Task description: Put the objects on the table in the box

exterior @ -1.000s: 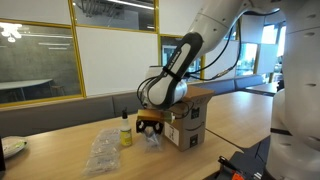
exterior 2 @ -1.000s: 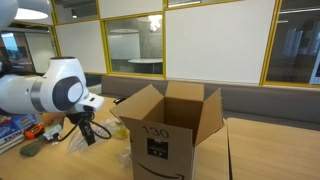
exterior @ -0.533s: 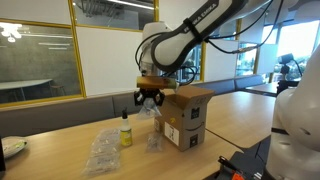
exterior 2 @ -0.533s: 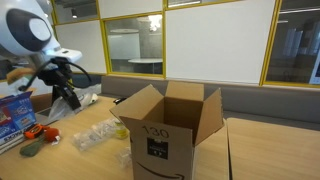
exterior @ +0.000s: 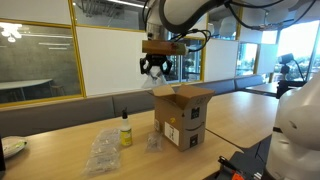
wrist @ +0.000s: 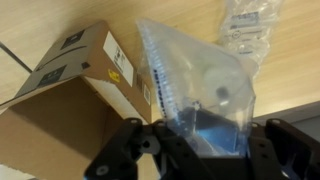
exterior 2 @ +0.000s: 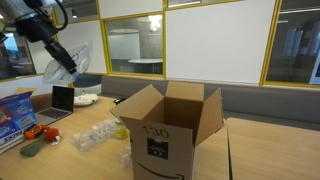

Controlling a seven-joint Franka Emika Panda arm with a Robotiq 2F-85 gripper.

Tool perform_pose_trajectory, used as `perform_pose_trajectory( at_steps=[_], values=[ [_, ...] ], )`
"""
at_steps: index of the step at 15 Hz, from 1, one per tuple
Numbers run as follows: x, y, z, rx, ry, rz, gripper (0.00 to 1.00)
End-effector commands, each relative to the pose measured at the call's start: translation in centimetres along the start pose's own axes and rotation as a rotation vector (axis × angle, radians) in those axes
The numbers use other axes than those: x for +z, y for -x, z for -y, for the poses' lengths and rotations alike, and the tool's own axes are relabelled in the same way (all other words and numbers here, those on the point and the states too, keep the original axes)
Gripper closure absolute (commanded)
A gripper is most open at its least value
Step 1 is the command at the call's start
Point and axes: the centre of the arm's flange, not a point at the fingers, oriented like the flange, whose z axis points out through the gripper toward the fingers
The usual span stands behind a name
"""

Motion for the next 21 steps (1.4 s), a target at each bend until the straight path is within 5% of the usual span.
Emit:
perform_pose_trajectory(
  at_steps=[1,10,18,19,21],
  values=[
    [0.9,-4.0,-3.6,0.078,0.034,-0.094,0.90],
    [11.3,-15.5,-13.4,0.236,0.011,-0.073,0.90],
    [23.5,-19.4,-18.2,0.300,-0.060,0.076,0.90],
    [24.7,-19.5,-18.4,0.308,-0.069,0.106,0.65],
    [26.7,-19.6,-18.5,0.322,-0.081,0.153,0.58]
  ],
)
